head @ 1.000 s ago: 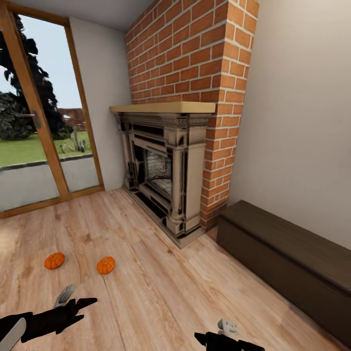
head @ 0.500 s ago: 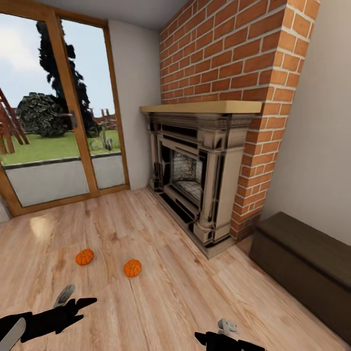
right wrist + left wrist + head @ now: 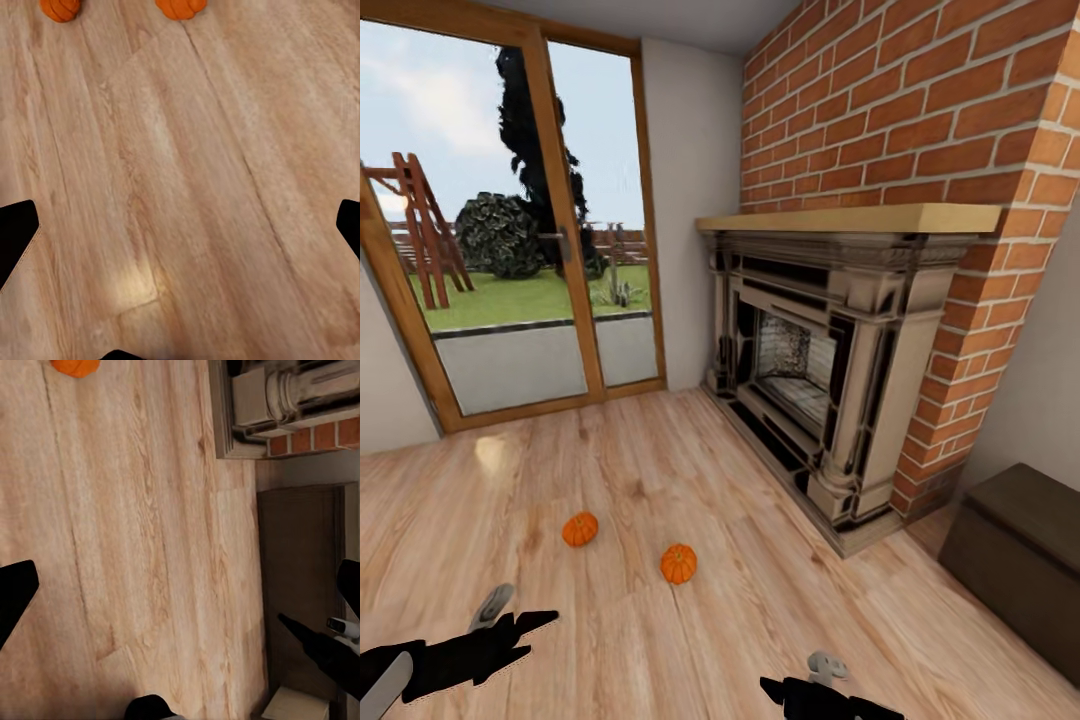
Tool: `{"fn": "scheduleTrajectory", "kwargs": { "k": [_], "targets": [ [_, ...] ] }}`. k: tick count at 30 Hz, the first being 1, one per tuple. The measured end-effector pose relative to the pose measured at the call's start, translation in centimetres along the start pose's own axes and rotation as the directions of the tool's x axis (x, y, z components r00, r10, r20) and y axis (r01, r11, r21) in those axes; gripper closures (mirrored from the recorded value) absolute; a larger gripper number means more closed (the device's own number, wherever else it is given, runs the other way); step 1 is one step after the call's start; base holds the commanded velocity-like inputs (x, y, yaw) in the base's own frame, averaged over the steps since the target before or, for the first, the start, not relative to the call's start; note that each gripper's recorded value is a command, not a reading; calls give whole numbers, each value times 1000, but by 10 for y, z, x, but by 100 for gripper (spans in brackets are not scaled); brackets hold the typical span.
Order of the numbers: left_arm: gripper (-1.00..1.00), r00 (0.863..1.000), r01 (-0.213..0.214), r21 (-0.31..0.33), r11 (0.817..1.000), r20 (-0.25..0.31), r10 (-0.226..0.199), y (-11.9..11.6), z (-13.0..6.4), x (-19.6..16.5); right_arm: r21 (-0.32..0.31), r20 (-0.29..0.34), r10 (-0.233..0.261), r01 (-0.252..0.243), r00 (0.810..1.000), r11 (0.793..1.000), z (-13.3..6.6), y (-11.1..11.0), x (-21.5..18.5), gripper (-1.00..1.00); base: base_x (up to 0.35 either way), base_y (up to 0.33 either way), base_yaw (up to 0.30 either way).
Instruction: Place each of the two pumpkins and all three candles from the living room inside a cabinet in the living room (use any cabinet), then make sure every cabinet is closed, and position the cauldron so it is next to a table in the living room.
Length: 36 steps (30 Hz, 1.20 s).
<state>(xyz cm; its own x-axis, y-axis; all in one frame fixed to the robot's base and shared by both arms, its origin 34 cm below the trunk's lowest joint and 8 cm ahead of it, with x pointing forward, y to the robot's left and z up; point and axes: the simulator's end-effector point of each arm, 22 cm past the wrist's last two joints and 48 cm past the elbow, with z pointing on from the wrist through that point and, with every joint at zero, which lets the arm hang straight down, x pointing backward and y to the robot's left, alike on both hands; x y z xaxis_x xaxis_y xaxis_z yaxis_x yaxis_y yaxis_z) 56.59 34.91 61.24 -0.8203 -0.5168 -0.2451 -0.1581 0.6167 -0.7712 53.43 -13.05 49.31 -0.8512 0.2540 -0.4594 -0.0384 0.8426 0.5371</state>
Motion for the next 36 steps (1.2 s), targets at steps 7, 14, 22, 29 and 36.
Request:
{"fn": "scheduleTrajectory", "kwargs": {
  "k": [7, 14, 22, 29, 36],
  "targets": [
    [-100, 1000, -2, 2, 1000, 2, 2, -1, -1, -1, -6, 5, -2, 2, 1000, 1000, -1, 2, -2, -100, 269, 230, -73],
    [-100, 1000, -3, 1, 1000, 3, 3, -1, -1, -1, -4, -2, 0, 0, 1000, 1000, -1, 2, 0, -100, 275, 222, -15],
    [-100, 1000, -3, 2, 1000, 3, 3, -1, -1, -1, -12, 3, -1, 1, 1000, 1000, -1, 3, -2, -100, 275, 175, 0],
    [-100, 1000, -23, 1, 1000, 20, 23, -1, -1, -4, -7, 3, 0, 0, 1000, 1000, -1, 2, -2, -100, 285, 99, 0],
    [-100, 999, -25, 1, 1000, 22, 25, -1, -1, -5, -11, 5, 0, 1, 1000, 1000, -1, 3, -2, -100, 322, 18, 0]
  ]
}}
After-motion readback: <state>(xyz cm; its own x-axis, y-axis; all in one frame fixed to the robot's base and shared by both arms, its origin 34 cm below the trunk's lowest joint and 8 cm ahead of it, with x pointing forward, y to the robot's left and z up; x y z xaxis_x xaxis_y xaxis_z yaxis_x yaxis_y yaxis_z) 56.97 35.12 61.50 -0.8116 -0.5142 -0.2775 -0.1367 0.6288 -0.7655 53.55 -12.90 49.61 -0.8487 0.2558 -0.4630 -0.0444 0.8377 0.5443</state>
